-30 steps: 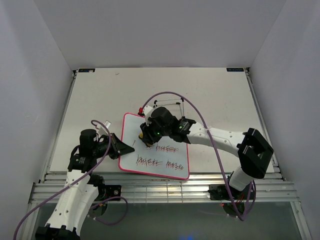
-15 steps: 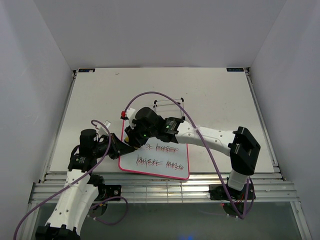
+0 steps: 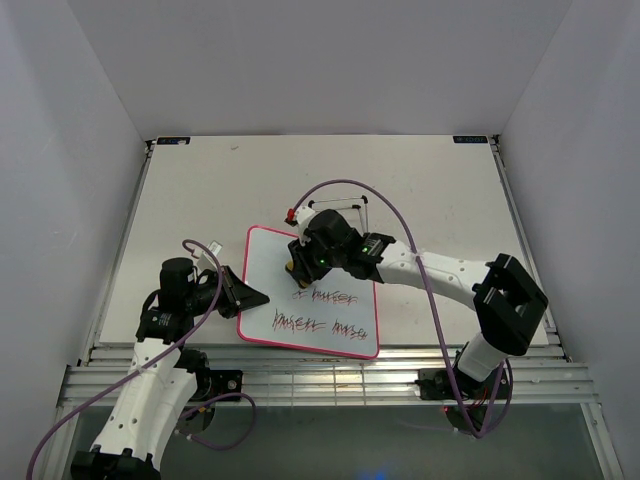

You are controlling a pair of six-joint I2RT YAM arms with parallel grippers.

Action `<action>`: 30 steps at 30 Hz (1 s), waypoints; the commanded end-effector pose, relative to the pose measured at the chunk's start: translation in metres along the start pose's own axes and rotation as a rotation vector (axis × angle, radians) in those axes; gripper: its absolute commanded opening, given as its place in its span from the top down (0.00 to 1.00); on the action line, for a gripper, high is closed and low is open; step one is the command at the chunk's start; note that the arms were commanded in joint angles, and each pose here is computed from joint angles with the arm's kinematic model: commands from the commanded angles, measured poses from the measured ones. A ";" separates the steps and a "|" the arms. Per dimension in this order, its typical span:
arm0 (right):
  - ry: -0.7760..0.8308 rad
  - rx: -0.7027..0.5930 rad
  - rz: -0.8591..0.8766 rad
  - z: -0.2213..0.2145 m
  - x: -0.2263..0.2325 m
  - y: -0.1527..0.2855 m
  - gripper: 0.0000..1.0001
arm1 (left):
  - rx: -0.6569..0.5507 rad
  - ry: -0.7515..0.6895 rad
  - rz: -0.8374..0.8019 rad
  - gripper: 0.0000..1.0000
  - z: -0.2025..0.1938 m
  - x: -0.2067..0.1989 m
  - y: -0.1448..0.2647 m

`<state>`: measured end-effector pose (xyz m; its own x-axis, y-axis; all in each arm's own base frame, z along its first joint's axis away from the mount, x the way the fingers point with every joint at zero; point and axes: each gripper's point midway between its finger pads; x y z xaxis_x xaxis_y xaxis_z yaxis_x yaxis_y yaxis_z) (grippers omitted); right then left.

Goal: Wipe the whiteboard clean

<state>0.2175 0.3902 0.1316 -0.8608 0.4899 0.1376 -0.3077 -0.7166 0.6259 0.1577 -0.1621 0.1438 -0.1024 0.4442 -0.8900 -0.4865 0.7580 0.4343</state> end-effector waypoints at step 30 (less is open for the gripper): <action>-0.495 0.108 -0.213 -0.143 -0.026 0.036 0.91 | -0.078 -0.111 0.002 1.00 0.015 -0.010 0.005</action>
<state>0.1843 0.3344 0.1008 -0.5724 0.7101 0.4100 -0.4266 -0.6849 0.5907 0.1575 -0.1610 0.1423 -0.1101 0.4509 -0.8858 -0.4921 0.7495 0.4427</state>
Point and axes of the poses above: each gripper's point midway between its finger pads, its own y axis back along the fingers, its own x axis along the line the jaws close on, z = x × y, and after that the axes turned 8 degrees about y, right-handed
